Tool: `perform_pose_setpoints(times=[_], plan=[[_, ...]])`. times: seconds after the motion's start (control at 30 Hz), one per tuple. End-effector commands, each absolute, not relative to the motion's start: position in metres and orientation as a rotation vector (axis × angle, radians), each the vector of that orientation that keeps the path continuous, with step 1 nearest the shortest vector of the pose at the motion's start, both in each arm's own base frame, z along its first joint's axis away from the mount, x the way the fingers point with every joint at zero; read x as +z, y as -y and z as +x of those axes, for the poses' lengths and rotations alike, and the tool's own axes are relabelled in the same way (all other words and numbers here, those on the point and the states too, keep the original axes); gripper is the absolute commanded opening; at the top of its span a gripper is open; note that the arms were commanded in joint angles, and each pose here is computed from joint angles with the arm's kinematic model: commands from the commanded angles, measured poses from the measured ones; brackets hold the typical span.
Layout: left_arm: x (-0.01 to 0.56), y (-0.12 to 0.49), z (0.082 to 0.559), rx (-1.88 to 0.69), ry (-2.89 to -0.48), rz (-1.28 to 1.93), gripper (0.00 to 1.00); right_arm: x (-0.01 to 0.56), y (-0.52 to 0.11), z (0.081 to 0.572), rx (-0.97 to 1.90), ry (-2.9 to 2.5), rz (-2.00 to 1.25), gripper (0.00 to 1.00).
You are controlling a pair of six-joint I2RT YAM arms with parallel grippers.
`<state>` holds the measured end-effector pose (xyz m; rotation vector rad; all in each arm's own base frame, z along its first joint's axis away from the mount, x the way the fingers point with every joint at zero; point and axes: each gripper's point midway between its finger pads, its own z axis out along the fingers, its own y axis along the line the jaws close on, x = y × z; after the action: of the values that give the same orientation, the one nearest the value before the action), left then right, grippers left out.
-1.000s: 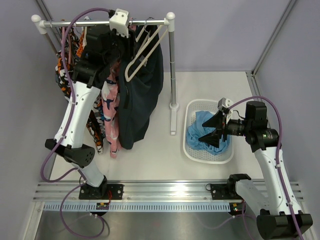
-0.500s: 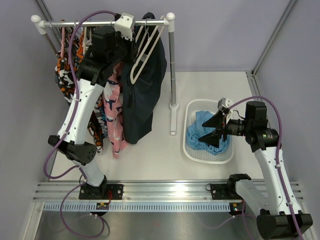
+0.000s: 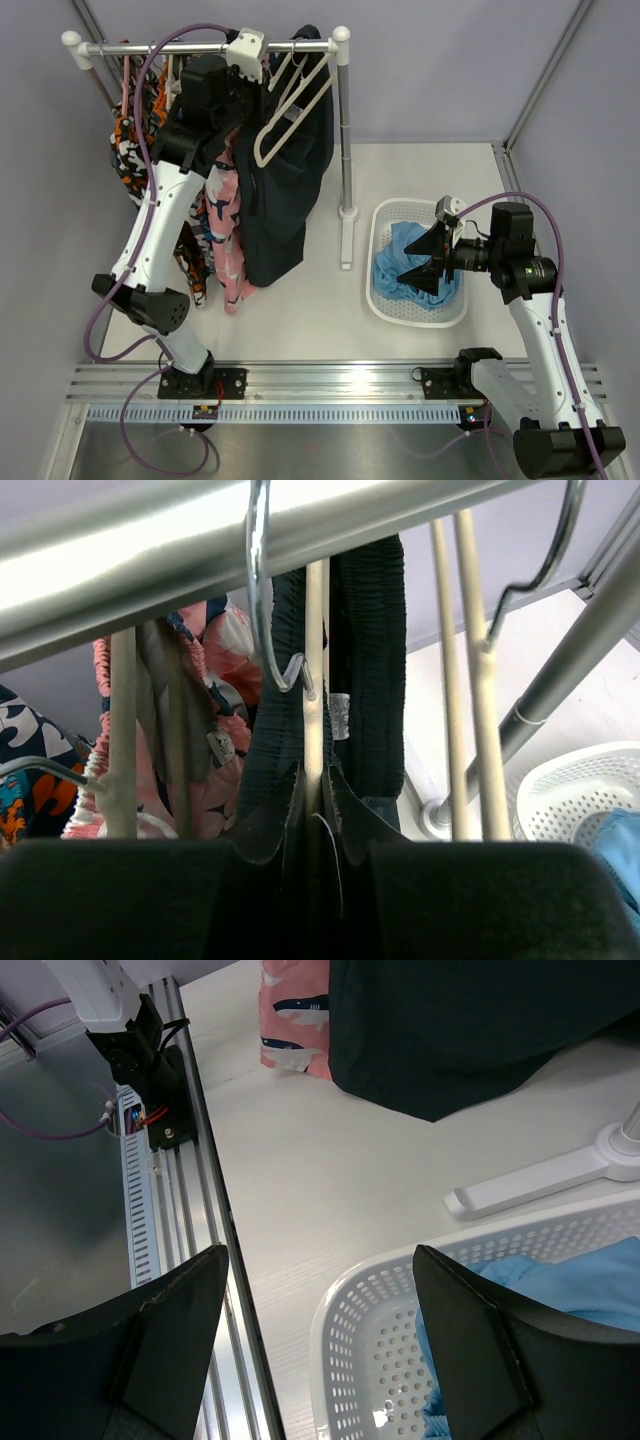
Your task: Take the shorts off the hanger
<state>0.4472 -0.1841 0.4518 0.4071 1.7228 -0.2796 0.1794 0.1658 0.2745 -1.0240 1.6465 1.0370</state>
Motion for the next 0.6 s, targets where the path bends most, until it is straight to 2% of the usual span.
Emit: perform_pose_setpoints(times=[0.0, 0.3, 0.57], plan=[[0.511, 0.182, 0.418, -0.349, -1.543, 0.392, 0.0, 0.278, -0.166, 0.179, 1.037, -1.624, -1.038, 0.83], [0.563, 0.17, 0.375, -0.39, -1.381, 0.366, 0.0, 0.278, -0.166, 0.179, 1.038, -1.626, -1.039, 0.83], [0.556, 0.162, 0.367, -0.372, -1.424, 0.354, 0.0, 0.277, -0.166, 0.179, 1.04, -1.628, -1.038, 0.83]])
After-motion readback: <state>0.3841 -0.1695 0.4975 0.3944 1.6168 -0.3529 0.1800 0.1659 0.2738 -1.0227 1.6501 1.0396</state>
